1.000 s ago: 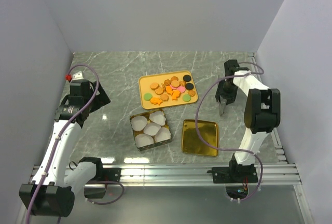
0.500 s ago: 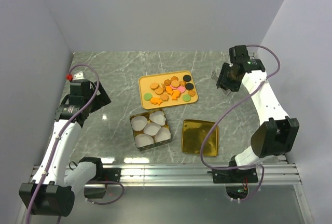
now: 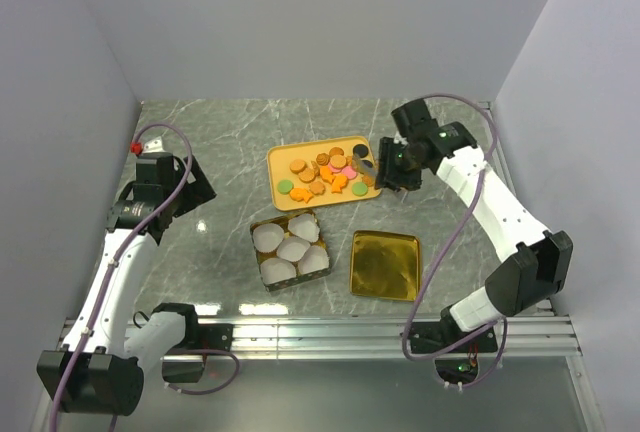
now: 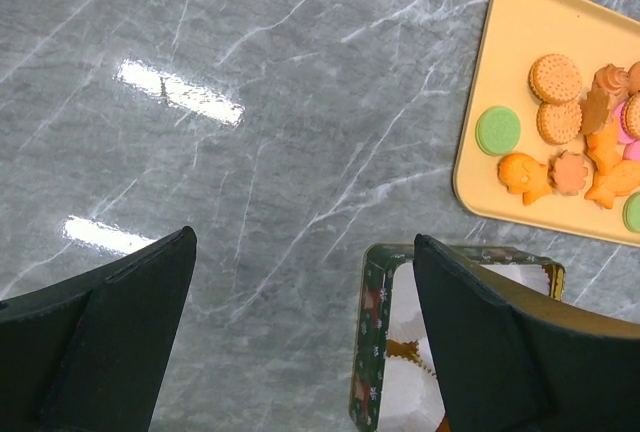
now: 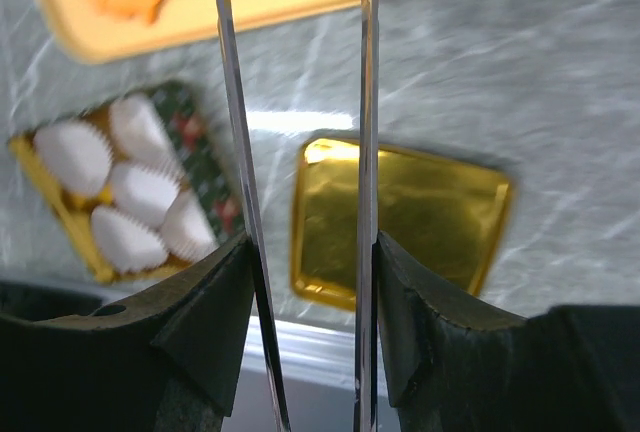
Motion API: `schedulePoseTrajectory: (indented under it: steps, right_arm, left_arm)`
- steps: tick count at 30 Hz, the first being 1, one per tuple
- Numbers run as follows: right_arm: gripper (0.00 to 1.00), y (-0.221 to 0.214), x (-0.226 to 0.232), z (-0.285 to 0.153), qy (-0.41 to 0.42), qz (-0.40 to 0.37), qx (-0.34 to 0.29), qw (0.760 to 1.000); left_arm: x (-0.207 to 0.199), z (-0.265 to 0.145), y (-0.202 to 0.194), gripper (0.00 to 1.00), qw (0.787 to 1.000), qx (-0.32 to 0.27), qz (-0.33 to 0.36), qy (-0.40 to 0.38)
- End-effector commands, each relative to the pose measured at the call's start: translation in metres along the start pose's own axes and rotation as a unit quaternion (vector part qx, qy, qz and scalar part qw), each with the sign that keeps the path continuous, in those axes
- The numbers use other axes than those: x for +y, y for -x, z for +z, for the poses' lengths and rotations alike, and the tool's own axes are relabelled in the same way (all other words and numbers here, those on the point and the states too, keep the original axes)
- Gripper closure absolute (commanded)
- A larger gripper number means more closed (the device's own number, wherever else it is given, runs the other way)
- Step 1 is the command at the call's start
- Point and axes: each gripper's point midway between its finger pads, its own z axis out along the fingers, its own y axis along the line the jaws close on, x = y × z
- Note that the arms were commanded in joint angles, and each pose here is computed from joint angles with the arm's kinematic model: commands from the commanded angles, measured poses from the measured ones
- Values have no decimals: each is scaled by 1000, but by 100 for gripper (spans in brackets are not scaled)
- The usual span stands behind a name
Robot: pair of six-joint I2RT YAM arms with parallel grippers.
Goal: Pack the cookies
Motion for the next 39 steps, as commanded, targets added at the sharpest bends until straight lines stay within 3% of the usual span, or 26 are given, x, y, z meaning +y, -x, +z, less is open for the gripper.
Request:
schedulePoseTrajectory:
  steps: [1, 21, 39]
  right_arm:
    - [45, 0, 26, -5, 34, -9, -14, 999]
    - [46, 31, 112, 34, -45, -164, -30, 985]
    - [52, 26, 117, 76, -80, -205, 10, 975]
  left_arm:
    - [-5, 2, 2, 4, 1000, -6, 9, -11]
    - [-7, 1, 0, 6, 1000, -5, 13, -11]
    - [-5, 1, 1, 6, 1000, -7, 10, -5]
